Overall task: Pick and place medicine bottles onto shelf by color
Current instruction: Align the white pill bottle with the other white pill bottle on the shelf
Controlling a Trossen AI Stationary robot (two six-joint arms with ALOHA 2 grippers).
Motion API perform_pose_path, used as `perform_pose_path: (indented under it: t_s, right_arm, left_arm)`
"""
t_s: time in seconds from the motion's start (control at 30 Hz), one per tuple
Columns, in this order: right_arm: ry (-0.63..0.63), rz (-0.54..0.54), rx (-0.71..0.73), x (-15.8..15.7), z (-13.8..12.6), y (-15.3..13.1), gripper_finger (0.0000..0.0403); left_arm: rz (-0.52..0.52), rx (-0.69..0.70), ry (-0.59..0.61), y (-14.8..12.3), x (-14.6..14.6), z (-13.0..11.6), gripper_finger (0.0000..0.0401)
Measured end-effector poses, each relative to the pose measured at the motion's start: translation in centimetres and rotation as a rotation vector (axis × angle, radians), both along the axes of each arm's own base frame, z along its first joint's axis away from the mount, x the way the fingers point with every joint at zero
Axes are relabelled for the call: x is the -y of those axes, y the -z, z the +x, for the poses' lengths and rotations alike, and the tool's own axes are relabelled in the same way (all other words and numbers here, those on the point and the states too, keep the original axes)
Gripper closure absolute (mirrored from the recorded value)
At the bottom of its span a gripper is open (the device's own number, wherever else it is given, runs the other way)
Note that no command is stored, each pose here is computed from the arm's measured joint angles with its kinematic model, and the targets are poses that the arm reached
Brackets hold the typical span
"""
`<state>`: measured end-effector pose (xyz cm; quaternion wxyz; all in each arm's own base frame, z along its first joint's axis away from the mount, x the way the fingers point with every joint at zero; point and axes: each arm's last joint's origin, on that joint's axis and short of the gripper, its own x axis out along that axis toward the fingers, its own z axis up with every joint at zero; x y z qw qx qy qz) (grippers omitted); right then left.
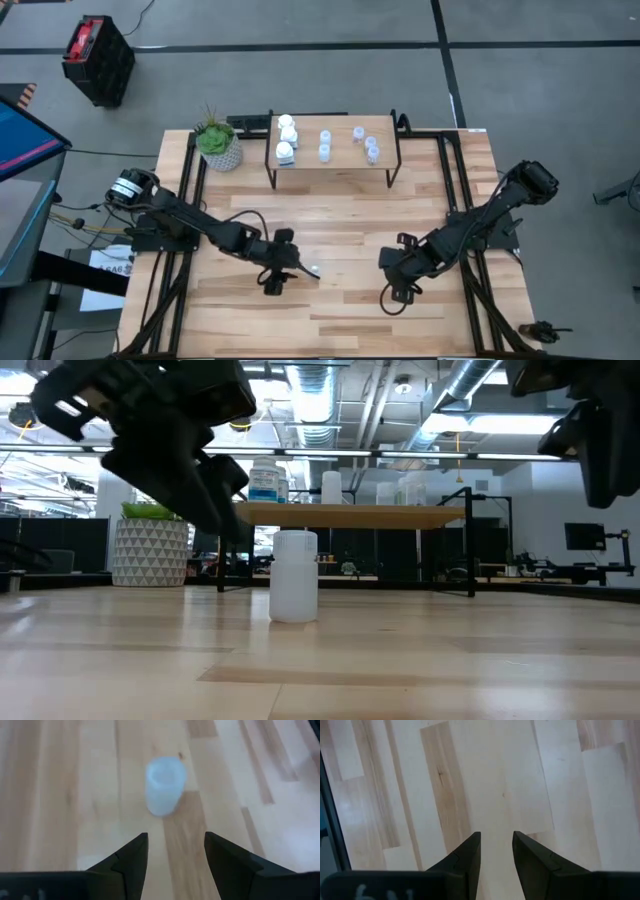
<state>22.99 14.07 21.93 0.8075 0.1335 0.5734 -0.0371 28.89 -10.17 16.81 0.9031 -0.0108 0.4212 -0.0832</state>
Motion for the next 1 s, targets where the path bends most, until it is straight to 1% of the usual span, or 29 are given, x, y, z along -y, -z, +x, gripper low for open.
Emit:
perform_pose_path:
  t_s: [0.07,0.2,0.27,0.33,0.47,0.6,0.67,0.73,0.8,0.87,1.0]
  right_arm:
    - [0.000,-0.001,0.000,0.0,0.0,0.0,0.0267]
    - [0.000,-0.002,0.002,0.0,0.0,0.0,0.0267]
    - [-0.002,-0.001,0.006,0.0,0.0,0.0,0.0267]
    - [-0.002,0.001,0.009,0.0,0.1,0.0,0.0267]
    - [-0.003,0.003,0.013,-0.1,0.1,0.0,0.0267]
    - [-0.009,0.001,0.014,-0.1,0.1,0.0,0.0267]
    - [-0.009,-0.001,0.011,0.0,0.1,0.0,0.0267]
    - [-0.009,0.000,0.013,-0.1,0.1,0.0,0.0267]
    - [-0.009,-0.001,0.010,0.0,0.1,0.0,0.0267]
    - [-0.009,0.000,0.012,0.0,0.1,0.0,0.0267]
    - [-0.009,-0.003,0.008,0.0,0.1,0.0,0.0267]
  left_arm:
    - [0.023,0.027,-0.009,0.1,0.2,-0.1,0.0220]
    - [0.048,0.020,0.011,0.6,0.3,0.1,0.0211]
    - [0.035,0.032,0.013,1.0,0.3,0.5,0.0200]
    - [0.045,0.015,0.016,1.7,0.3,0.7,0.0184]
    - [0.054,0.067,0.040,2.5,0.5,1.5,0.0150]
    - [0.037,0.156,0.050,2.2,0.9,2.4,0.0128]
    - [0.039,0.203,0.058,2.2,0.9,2.9,0.0125]
    - [0.054,0.198,0.057,2.4,0.8,2.8,0.0125]
    - [0.051,0.211,0.049,2.6,0.6,3.3,0.0126]
    - [0.051,0.191,0.042,3.0,0.4,3.2,0.0128]
    - [0.053,0.203,0.038,3.0,0.3,3.4,0.0135]
